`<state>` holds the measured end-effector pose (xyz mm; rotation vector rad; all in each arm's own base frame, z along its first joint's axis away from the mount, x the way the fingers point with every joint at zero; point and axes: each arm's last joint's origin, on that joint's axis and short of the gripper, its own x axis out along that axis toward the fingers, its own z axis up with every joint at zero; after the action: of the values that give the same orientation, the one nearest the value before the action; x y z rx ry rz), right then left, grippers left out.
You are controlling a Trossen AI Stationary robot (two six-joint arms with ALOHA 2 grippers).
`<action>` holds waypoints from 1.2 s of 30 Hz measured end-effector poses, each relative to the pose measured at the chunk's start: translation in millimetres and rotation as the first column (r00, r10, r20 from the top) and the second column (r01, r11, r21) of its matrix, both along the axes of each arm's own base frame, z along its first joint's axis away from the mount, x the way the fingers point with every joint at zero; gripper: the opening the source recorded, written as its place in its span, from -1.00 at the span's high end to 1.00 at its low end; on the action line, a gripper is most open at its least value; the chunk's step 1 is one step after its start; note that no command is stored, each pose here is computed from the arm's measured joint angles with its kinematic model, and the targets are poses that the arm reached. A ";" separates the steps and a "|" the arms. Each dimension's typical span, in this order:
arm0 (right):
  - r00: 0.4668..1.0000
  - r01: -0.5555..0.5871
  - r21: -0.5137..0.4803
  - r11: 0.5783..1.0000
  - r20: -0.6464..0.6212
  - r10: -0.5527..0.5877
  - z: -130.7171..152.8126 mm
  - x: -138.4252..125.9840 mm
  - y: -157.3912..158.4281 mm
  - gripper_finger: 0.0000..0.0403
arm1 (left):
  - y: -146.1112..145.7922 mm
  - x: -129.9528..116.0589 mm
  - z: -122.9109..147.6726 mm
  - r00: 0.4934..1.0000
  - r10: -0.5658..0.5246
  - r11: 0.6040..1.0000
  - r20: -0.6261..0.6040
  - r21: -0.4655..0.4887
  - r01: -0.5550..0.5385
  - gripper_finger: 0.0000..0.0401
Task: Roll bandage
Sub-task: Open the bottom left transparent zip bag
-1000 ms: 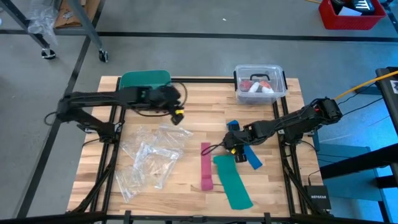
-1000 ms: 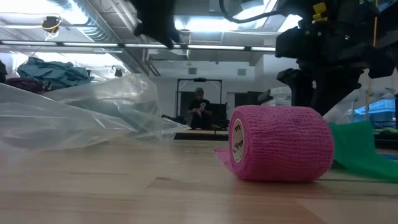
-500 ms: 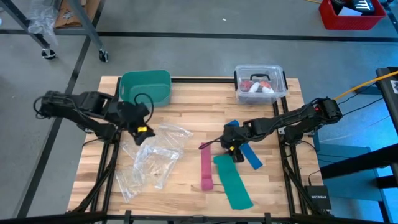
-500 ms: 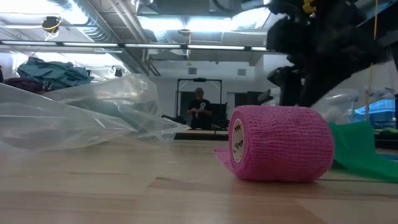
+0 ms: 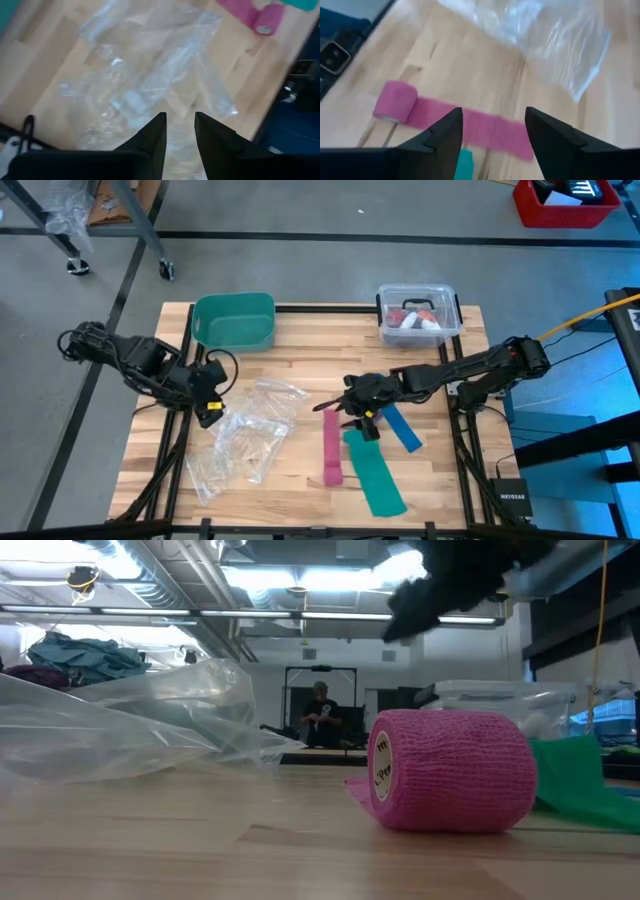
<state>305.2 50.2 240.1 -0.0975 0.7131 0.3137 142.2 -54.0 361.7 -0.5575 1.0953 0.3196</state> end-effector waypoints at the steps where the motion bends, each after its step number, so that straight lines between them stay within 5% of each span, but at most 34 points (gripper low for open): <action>1: 1.000 -0.006 -0.004 1.000 0.016 0.006 4.3 1.7 0.3 -0.08 | -0.1 0.5 -3.4 1.000 0.004 1.000 -0.006 0.016 -0.004 0.53; 9: 0.993 -0.044 -0.040 0.998 0.110 0.048 30.2 10.3 1.8 -0.08 | -2.4 2.5 -46.8 0.984 -0.084 0.993 -0.160 0.066 0.096 0.52; 15: 0.990 -0.058 -0.052 0.997 0.123 0.064 33.2 11.1 2.1 -0.08 | -11.9 2.6 -71.5 0.941 -0.249 0.967 -0.228 -0.102 0.231 0.51; 19: 0.990 -0.057 -0.053 0.997 0.124 0.063 33.3 11.2 2.0 -0.08 | -20.2 4.4 -82.1 0.914 -0.354 0.929 -0.199 -0.187 0.319 0.51; 27: 0.991 -0.032 -0.071 0.997 0.127 0.041 33.3 11.4 1.2 -0.08 | -26.6 9.0 -97.3 0.861 -0.493 0.867 -0.123 -0.152 0.475 0.51; 36: 0.991 -0.031 -0.071 0.997 0.127 0.039 33.3 11.5 1.2 -0.08 | -26.6 9.1 -113.6 0.828 -0.547 0.836 -0.121 -0.132 0.533 0.51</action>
<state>316.7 51.3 273.4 -0.1946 0.5949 0.3134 151.3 -80.6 248.1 -0.2825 1.3739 -0.1930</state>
